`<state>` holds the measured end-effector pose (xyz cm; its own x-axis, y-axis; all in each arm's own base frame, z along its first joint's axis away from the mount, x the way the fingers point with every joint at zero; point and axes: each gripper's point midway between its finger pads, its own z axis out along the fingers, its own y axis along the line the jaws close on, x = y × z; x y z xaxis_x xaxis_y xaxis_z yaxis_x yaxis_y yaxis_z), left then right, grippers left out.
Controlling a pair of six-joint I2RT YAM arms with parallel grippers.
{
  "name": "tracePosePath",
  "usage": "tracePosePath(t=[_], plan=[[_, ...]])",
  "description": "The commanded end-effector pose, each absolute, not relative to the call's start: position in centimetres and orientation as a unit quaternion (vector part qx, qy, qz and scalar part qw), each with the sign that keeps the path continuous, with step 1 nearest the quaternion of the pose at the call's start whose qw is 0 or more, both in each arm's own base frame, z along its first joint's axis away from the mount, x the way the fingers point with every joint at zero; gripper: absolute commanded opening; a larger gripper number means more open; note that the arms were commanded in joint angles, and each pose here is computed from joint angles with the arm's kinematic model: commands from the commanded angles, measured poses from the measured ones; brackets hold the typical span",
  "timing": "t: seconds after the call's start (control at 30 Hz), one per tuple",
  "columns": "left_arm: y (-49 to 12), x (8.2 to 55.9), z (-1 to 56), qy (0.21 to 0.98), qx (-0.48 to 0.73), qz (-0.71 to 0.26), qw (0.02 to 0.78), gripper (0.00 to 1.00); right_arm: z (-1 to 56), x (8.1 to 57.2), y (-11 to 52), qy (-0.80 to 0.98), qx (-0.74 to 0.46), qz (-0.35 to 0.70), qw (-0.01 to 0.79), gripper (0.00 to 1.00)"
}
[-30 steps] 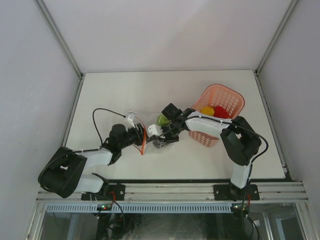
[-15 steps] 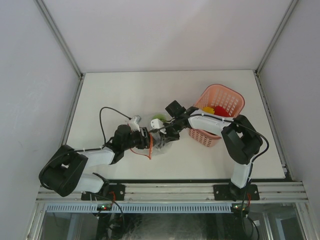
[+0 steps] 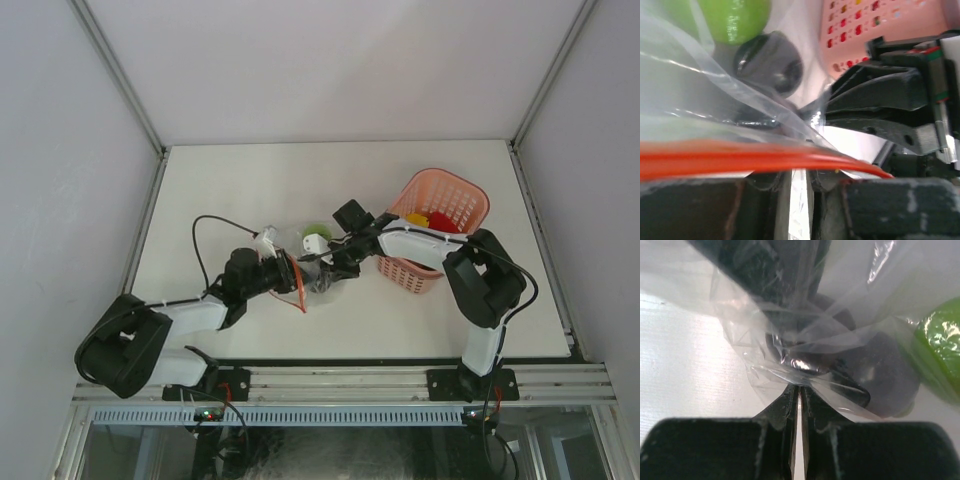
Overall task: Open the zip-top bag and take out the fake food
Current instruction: Pick up the fake fruit from the zipper food storage bag.
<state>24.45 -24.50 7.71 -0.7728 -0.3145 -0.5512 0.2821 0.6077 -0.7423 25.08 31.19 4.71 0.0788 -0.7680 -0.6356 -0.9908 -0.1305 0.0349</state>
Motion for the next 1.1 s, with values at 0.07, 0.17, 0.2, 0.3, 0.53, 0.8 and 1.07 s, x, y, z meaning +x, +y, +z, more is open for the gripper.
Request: tracePosePath(t=[0.07, 0.17, 0.2, 0.3, 0.53, 0.8, 1.07], plan=[[-26.9, 23.1, 12.5, 0.75, 0.017, -0.57, 0.335, 0.12, 6.6, 25.2, 33.3, 0.605, -0.695, 0.299, 0.248, 0.03], [-28.2, 21.3, 14.8, 0.7, 0.036, -0.649, 0.296, 0.18, 7.2, 25.4, 33.3, 0.611, -0.681, 0.314, 0.253, 0.04], [-28.3, 20.7, 15.5, 0.683, 0.038, -0.672, 0.284, 0.19, 7.3, 25.5, 33.3, 0.613, -0.676, 0.32, 0.254, 0.04], [-28.5, 20.0, 15.3, 0.681, 0.049, -0.679, 0.27, 0.24, 8.0, 25.8, 33.1, 0.618, -0.664, 0.33, 0.26, 0.06], [-25.4, 21.6, 14.0, 0.71, 0.015, -0.598, 0.372, 0.43, 9.4, 26.6, 32.5, 0.616, -0.652, 0.342, 0.279, 0.16], [-22.1, 22.9, 6.7, 0.849, -0.017, -0.412, 0.33, 0.44, 10.3, 24.5, 32.0, 0.573, -0.681, 0.36, 0.28, 0.36], [-21.6, 23.3, 6.2, 0.859, -0.02, -0.39, 0.331, 0.28, 10.3, 23.1, 32.3, 0.532, -0.72, 0.336, 0.292, 0.52]])
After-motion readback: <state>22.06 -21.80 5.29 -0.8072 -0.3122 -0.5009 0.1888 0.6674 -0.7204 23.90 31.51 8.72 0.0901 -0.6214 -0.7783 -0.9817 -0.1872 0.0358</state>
